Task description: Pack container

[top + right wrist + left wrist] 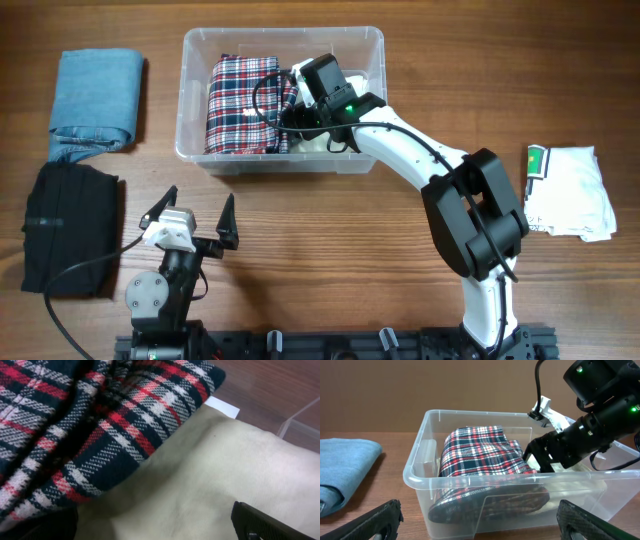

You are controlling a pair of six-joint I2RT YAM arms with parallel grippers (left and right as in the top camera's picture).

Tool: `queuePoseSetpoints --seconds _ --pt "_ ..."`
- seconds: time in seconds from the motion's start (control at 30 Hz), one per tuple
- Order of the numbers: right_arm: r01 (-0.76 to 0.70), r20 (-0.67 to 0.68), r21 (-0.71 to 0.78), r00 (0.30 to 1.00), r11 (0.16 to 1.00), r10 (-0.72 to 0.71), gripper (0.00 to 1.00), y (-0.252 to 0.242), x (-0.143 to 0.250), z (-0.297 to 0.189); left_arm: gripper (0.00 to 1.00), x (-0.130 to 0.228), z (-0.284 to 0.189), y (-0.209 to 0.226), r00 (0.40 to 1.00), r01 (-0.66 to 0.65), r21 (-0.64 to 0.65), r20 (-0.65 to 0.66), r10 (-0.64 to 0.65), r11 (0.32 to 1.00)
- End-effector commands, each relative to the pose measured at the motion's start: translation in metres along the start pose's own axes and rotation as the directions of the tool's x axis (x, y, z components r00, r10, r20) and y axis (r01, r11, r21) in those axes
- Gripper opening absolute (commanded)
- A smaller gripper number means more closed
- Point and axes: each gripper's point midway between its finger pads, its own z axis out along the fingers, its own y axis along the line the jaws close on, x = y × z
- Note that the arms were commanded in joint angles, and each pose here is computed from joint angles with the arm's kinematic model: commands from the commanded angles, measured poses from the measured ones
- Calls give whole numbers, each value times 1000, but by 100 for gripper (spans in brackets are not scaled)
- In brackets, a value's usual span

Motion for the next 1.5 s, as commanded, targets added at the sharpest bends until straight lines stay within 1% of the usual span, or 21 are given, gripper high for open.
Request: queuePoseSetpoints --seconds 0.0,0.2,0.27,0.37,0.5,0.53,0.6,0.67,0.7,0.77,0.8,0.87,0.97,1.0,1.07,1.1,1.13,1.2,1.23,1.33,1.47 --pt "76 -12 -69 997 995 -77 99 23 3 7 100 2 0 0 1000 -12 -1 -2 12 1000" --pt "118 -16 -67 993 991 -120 100 22 5 7 100 2 0 0 1000 -12 -1 -2 12 1000" --pt "117 -5 -27 993 993 -117 99 14 -7 -1 100 2 0 0 1000 -12 -1 -2 12 1000" --pt "81 50 -14 996 997 -80 100 7 -63 -53 100 2 0 0 1000 -12 -1 -2 12 1000" --pt "-22 120 7 993 1000 21 100 -14 -111 -129 100 2 0 0 1000 -12 -1 -2 12 1000" --pt "-91 143 18 986 996 87 100 -28 -118 -157 100 2 0 0 1000 -12 -1 -2 12 1000" --pt "-283 178 44 946 958 271 100 -69 -115 -208 100 2 0 0 1000 -12 -1 -2 12 1000" --pt "-483 199 99 866 870 458 100 -125 -94 -253 100 2 0 0 1000 -12 -1 -2 12 1000" --pt "-614 213 150 786 775 581 100 -166 -71 -276 100 2 0 0 1000 -12 -1 -2 12 1000" --pt "-763 224 235 645 602 731 100 -226 -24 -304 100 2 0 0 1000 -12 -1 -2 12 1000" --pt "-842 232 303 520 447 822 100 -269 20 -321 100 2 0 0 1000 -12 -1 -2 12 1000" --pt "-887 257 370 384 277 887 100 -315 77 -340 100 2 0 0 1000 -12 -1 -2 12 1000" --pt "-899 320 438 173 16 931 100 -356 156 -355 100 2 0 0 1000 -12 -1 -2 12 1000" --pt "-889 325 454 108 -55 939 100 -364 186 -354 100 2 0 0 1000 -12 -1 -2 12 1000" --pt "-866 319 476 10 -151 948 100 -368 231 -345 100 2 0 0 1000 -12 -1 -2 12 1000" --pt "-846 305 495 -45 -199 951 100 -365 262 -336 100 2 0 0 1000 -12 -1 -2 12 1000" --pt "-837 298 502 -68 -217 952 100 -363 275 -331 100 2 0 0 1000 -12 -1 -2 12 1000" --pt "-812 279 522 -127 -261 952 100 -354 317 -307 100 2 0 0 1000 -12 -1 -2 12 1000" --pt "-811 274 526 -124 -256 954 100 -352 331 -295 100 2 0 0 1000 -12 -1 -2 12 1000" --pt "-814 277 525 -115 -250 954 99 -352 342 -282 100 2 0 0 1000 -12 -1 -2 12 1000" --pt "-782 308 558 -115 -278 944 100 -356 360 -293 100 2 0 0 1000 -12 -1 -2 12 1000"
